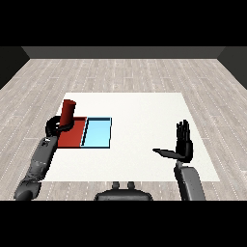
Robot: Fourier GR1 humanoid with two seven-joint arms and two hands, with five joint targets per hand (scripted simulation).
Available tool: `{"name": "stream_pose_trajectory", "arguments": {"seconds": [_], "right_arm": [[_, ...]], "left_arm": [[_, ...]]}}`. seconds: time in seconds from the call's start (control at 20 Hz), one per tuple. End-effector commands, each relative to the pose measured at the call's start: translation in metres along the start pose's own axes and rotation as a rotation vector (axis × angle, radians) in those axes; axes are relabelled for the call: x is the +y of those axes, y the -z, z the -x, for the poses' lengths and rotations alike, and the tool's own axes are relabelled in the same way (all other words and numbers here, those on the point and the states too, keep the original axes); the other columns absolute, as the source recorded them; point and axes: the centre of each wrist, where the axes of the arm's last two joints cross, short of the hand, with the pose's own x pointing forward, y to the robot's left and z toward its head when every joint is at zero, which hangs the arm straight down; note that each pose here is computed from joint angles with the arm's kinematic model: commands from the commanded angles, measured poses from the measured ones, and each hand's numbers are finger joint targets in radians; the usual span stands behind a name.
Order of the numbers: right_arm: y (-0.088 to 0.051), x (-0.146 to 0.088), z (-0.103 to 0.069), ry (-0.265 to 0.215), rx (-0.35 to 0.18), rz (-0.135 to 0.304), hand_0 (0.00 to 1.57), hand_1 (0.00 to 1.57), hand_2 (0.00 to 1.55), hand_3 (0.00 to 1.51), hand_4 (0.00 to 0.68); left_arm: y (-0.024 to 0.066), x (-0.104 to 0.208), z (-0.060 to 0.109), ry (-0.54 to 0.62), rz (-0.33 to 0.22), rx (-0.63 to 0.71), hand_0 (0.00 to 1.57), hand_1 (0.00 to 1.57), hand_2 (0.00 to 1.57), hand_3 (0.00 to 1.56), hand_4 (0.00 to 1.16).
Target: Pick the red can and put it in the red box
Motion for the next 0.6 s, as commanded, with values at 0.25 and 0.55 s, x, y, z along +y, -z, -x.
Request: {"name": "stream_pose_trajectory", "arguments": {"seconds": [0.25,0.55], "right_arm": [[0.007,0.016,0.033,-0.076,0.013,-0.034,0.0,0.0,0.0,0.0,0.0],[0.019,0.01,0.034,-0.136,-0.018,-0.031,0.0,0.0,0.0,0.0,0.0]], "left_arm": [[0.0,-0.023,0.045,0.151,0.038,0.19,1.4,1.4,1.34,1.35,0.92],[-0.0141,-0.043,0.061,0.119,0.077,0.257,1.35,1.35,1.37,1.28,0.94]]}}
